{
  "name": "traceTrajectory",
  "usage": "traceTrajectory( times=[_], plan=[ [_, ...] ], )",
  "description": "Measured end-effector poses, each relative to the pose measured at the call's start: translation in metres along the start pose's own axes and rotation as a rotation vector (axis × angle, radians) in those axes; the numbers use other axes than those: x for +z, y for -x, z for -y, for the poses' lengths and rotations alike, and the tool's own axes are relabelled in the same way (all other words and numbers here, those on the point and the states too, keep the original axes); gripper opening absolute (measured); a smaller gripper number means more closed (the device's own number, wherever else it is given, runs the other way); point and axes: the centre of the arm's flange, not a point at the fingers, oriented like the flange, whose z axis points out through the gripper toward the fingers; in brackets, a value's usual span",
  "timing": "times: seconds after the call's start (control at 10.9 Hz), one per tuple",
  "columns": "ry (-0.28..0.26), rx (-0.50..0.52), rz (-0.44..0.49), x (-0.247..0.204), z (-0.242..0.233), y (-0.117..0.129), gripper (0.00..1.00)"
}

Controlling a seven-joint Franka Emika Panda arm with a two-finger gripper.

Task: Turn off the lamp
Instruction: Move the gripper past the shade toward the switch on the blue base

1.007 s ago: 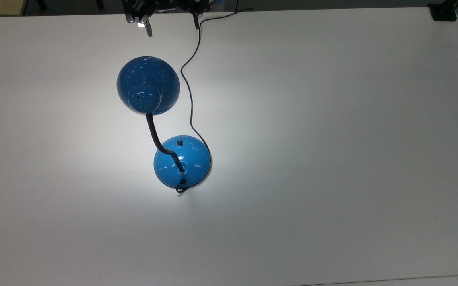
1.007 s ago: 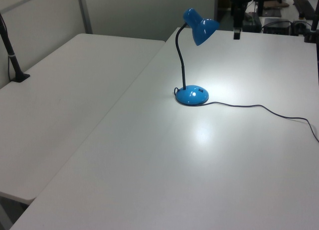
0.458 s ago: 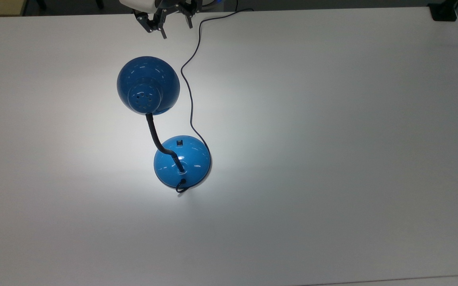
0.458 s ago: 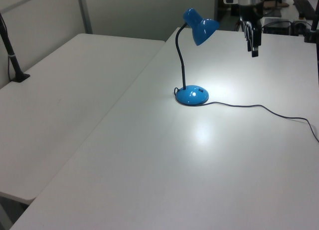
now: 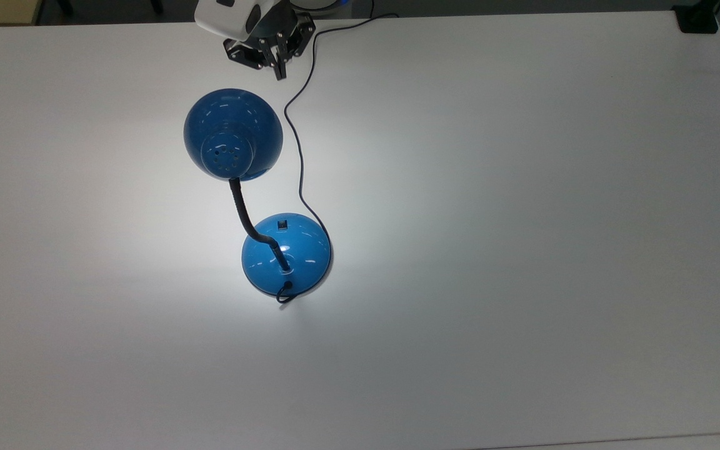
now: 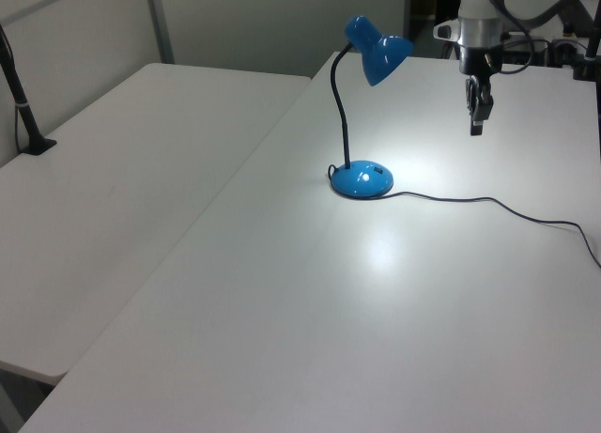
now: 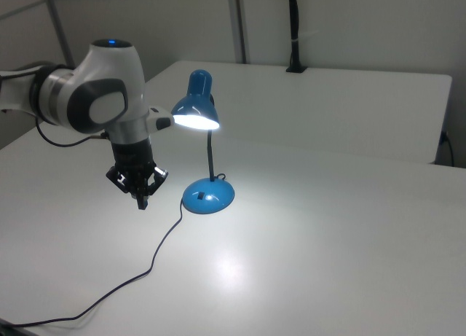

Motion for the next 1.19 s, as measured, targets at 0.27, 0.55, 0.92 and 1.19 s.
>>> traceTrajectory(
  times=[0.27, 0.55, 0.92, 1.19],
  plan=[
    [0.041, 0.168, -0.166, 0.038, -0.004, -0.004, 0.0],
    [0.064, 0.241, -0.313, 0.071, -0.015, -0.016, 0.0],
    [0.108, 0.308, -0.479, 0.122, -0.033, -0.04, 0.0],
    [0.117, 0.346, -0.537, 0.145, -0.034, -0.049, 0.0]
  ],
)
